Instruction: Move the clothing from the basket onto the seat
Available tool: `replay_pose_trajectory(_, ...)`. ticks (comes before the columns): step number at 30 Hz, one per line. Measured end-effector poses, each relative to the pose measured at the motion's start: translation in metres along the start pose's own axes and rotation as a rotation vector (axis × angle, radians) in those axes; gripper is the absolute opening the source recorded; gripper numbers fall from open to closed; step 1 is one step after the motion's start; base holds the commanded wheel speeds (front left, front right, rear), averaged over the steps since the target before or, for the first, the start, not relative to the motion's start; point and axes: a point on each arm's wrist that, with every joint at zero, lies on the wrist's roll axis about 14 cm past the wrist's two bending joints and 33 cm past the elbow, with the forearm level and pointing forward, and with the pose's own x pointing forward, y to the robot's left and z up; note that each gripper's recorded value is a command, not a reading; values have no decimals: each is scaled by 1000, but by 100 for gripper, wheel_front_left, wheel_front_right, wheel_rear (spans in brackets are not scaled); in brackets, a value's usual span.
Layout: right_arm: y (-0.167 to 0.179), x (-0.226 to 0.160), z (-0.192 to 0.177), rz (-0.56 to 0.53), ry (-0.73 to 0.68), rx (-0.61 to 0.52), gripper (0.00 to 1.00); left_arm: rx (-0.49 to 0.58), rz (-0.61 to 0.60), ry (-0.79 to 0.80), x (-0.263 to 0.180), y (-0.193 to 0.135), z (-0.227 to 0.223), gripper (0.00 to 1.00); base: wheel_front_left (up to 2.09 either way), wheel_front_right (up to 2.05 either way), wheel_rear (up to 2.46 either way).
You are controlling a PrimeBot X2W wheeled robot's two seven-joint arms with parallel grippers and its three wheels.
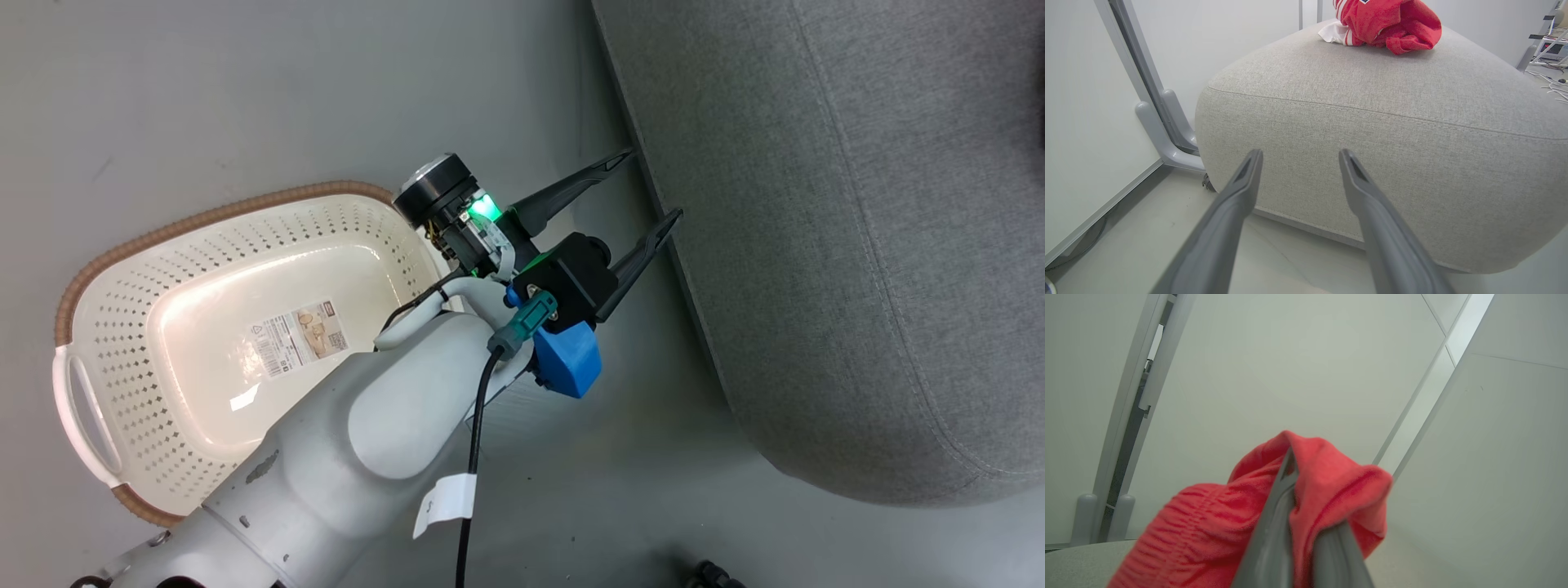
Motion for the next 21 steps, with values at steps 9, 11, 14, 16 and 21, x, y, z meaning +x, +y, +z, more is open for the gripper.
replay_pose_trajectory(9, 16, -33, -92, -3, 260, 0, 0, -28, 5, 30, 0, 8, -28, 100, 0, 0, 0)
replay_pose_trajectory(11, 18, -43, -107, 0, 309, -2, 0, -29, 2, 30, 1, 8, -29, 100, 0, 0, 0)
replay_pose_trajectory(14, 26, -54, -124, 3, 362, 10, 0, -28, 3, 31, 1, 10, -31, 100, 0, 0, 0)
replay_pose_trajectory(16, 33, -64, -136, 11, 402, 23, 0, -27, 4, 38, 0, 11, -34, 100, 0, 0, 0)
replay_pose_trajectory(21, 43, -76, -149, 20, 455, 47, 14, -27, 3, 43, 1, 11, -35, 100, 0, 0, 0)
